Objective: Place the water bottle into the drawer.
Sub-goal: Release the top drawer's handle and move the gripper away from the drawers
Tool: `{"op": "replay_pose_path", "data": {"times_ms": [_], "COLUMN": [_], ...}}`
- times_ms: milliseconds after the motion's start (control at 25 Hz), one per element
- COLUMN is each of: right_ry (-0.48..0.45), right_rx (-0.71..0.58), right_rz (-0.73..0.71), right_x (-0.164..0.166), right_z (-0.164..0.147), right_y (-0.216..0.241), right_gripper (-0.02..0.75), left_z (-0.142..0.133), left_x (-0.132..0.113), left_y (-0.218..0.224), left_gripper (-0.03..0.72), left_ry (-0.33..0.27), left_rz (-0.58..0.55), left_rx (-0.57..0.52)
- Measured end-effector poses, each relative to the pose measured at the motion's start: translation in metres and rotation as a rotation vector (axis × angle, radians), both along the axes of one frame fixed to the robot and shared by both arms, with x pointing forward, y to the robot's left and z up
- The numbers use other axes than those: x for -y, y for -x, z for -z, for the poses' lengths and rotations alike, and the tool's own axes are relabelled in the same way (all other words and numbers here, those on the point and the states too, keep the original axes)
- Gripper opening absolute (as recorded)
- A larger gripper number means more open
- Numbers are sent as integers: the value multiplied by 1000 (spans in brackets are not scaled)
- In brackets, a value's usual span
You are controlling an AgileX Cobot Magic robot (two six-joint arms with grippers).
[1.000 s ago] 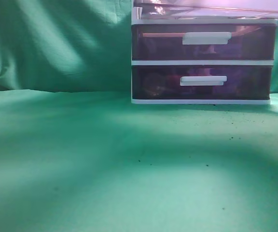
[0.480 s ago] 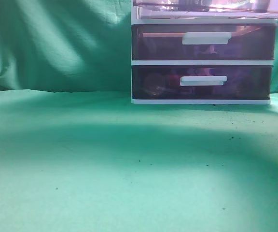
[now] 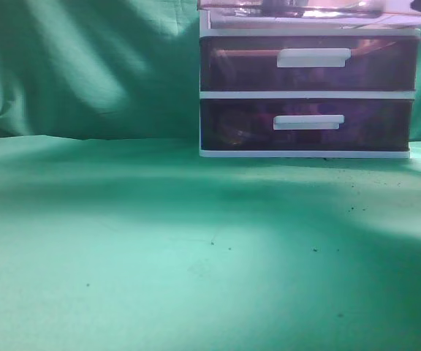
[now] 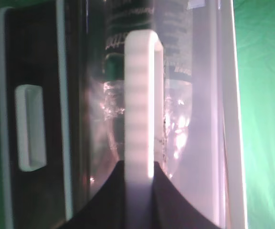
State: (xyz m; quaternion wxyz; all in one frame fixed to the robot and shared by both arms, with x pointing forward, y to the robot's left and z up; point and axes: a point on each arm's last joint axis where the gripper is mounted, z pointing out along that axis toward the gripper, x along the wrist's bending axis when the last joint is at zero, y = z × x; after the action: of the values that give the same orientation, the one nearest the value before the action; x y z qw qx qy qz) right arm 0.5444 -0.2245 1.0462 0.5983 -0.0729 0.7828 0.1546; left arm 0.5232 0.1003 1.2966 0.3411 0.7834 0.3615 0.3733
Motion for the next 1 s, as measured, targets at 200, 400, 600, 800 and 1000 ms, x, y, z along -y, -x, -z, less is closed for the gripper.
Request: {"op": "replay_pose_path", "data": {"times_ms": [200,400,600,800,1000], "right_ry": [62,99,110,66,54], "right_rx": [22,45,66,91,111], "right_rz": [13,55,59,54,47], "right_x": [-3,7,9,5,3], "right_z": [-9,-17,-17,-16,-13], "right_y": [-38,-68,-92,-112,-125], "right_gripper": [81,81,81,81,81], "left_z": [-20,1,43,86,113], "left_x": [-26,-47,-63,-78,-89], "left_y": [26,51,76,100,119], "left_gripper": [0,0,0,0,0], "left_ry": [46,-2,25,131,192], "left_rz": [-33,-34,-22,-52,-56], "left_rx": [10,-60,-113,-172,-223]}}
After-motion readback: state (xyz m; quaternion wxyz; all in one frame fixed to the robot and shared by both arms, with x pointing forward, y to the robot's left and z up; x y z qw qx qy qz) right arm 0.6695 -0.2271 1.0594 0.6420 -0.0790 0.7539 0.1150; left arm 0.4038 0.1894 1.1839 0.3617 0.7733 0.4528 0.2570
